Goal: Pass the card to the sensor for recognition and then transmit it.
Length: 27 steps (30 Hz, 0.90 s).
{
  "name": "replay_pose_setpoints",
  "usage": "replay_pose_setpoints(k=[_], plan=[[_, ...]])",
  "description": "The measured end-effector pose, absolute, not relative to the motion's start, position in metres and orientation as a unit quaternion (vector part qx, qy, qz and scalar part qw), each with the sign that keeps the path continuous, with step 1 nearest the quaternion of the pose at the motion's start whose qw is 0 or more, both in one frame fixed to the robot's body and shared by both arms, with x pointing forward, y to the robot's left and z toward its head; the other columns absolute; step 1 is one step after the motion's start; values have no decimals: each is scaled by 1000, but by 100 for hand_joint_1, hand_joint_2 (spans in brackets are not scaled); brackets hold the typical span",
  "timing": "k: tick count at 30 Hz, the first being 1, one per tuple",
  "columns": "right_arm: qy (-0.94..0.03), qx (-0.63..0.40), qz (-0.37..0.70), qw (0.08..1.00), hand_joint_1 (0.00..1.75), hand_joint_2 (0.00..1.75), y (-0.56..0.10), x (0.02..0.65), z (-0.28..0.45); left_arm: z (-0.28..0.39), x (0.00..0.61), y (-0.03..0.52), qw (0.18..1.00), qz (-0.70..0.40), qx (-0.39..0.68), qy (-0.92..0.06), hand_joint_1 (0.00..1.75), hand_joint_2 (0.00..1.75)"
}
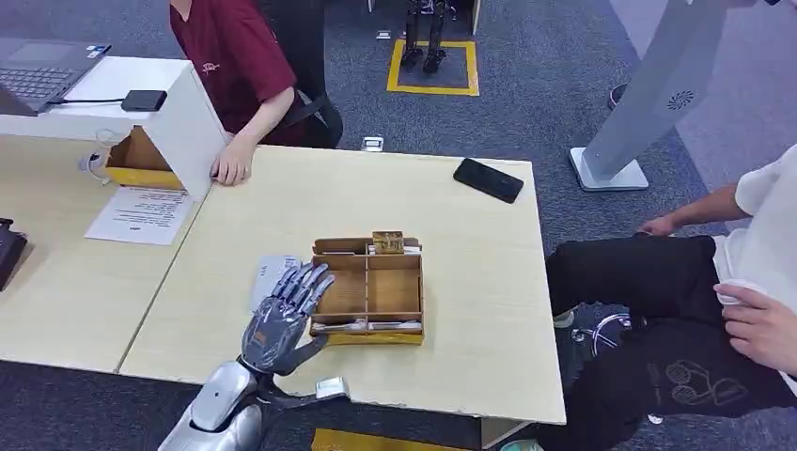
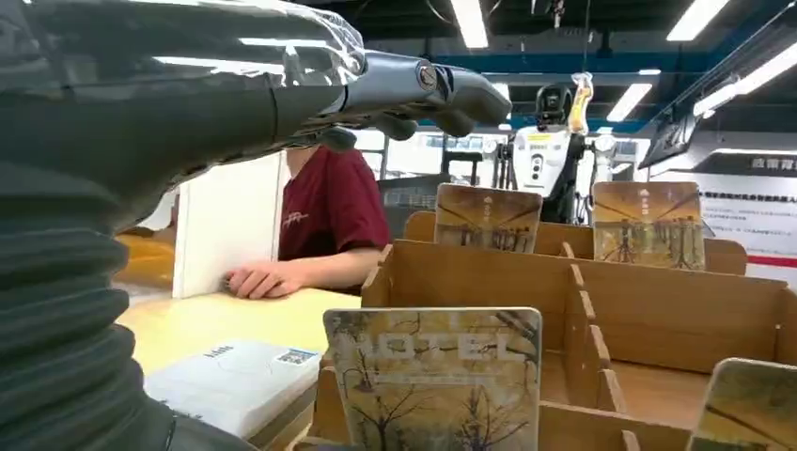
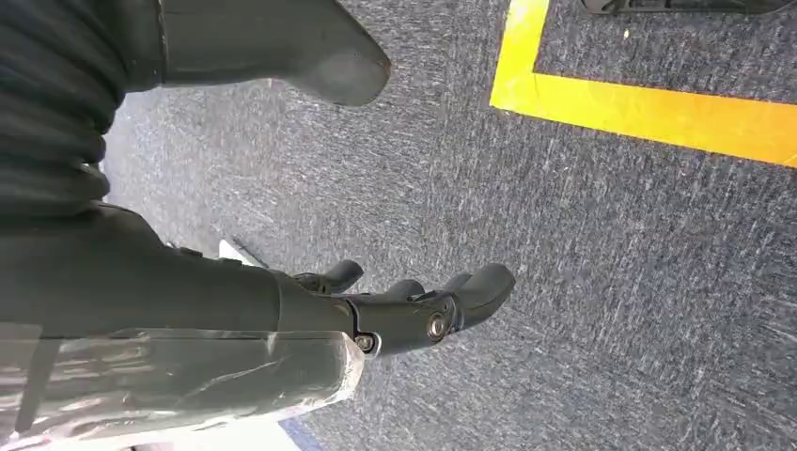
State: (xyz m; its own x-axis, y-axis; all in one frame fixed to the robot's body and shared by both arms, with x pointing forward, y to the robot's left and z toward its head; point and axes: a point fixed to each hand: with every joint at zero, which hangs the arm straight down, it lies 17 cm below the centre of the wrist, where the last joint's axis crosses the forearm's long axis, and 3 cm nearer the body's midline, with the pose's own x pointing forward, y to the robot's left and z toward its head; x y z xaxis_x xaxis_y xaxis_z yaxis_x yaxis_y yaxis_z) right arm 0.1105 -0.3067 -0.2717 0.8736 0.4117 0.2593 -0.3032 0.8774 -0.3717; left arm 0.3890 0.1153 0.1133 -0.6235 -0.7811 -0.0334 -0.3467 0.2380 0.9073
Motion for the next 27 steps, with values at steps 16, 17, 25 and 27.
replay_pose_setpoints(k=[16, 17, 25, 27], plan=[[-170, -161, 186, 954, 0, 175, -304, 113, -271, 104, 389, 119, 253, -477, 351, -765, 0, 175], [-170, -161, 187, 954, 0, 175, -304, 113, -271, 104, 390, 122, 266, -466, 347, -770, 0, 175], [-169, -161, 188, 954, 0, 175, -304, 112, -271, 104, 389, 119, 293, -446, 325, -781, 0, 175], [-169, -160, 187, 954, 0, 175, -304, 112, -271, 103, 389, 119, 294, -447, 325, -780, 0, 175]])
